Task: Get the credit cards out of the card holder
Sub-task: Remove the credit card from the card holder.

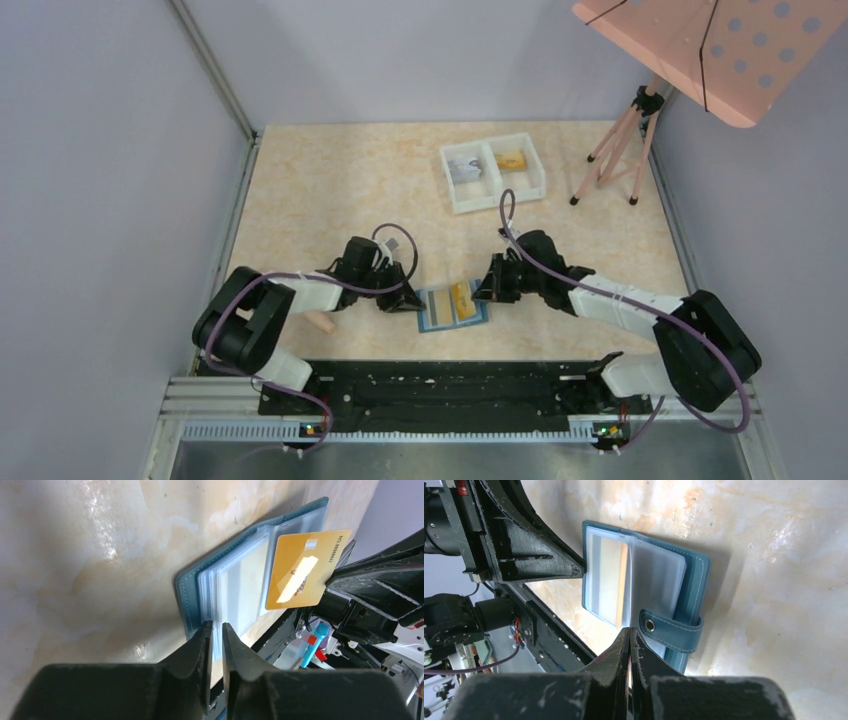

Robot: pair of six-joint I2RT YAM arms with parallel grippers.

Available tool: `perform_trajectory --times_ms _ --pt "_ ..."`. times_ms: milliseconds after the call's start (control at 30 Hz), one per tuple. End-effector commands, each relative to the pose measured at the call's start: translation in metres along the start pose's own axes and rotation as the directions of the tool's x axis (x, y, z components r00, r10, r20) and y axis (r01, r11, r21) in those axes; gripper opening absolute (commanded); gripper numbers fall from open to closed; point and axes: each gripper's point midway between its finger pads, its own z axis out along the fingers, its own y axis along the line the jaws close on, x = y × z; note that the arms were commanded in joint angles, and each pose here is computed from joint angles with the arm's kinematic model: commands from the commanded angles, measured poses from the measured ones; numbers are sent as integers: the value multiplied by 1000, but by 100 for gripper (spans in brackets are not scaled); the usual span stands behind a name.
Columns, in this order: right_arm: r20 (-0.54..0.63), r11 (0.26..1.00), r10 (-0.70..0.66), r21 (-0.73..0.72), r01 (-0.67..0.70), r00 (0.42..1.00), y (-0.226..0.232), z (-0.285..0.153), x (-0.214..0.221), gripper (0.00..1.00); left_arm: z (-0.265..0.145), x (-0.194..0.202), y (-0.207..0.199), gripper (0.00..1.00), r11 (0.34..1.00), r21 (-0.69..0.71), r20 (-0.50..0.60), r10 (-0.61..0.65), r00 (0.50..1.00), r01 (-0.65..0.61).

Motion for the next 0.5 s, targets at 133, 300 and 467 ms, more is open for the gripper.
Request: perform_trajectory --times_ms 133,300,467 --pt "59 990 -70 -122 77 996 35 -26 -36 0 -27 -24 -36 43 994 -29 82 106 991 -104" --pt "38 983 -93 -154 98 995 44 -33 -39 0 -46 -37 -60 56 980 -17 145 197 970 -196" --pt "16 980 -97 -171 98 995 45 -31 -37 0 -50 -42 -70 58 970 -9 165 240 957 -242"
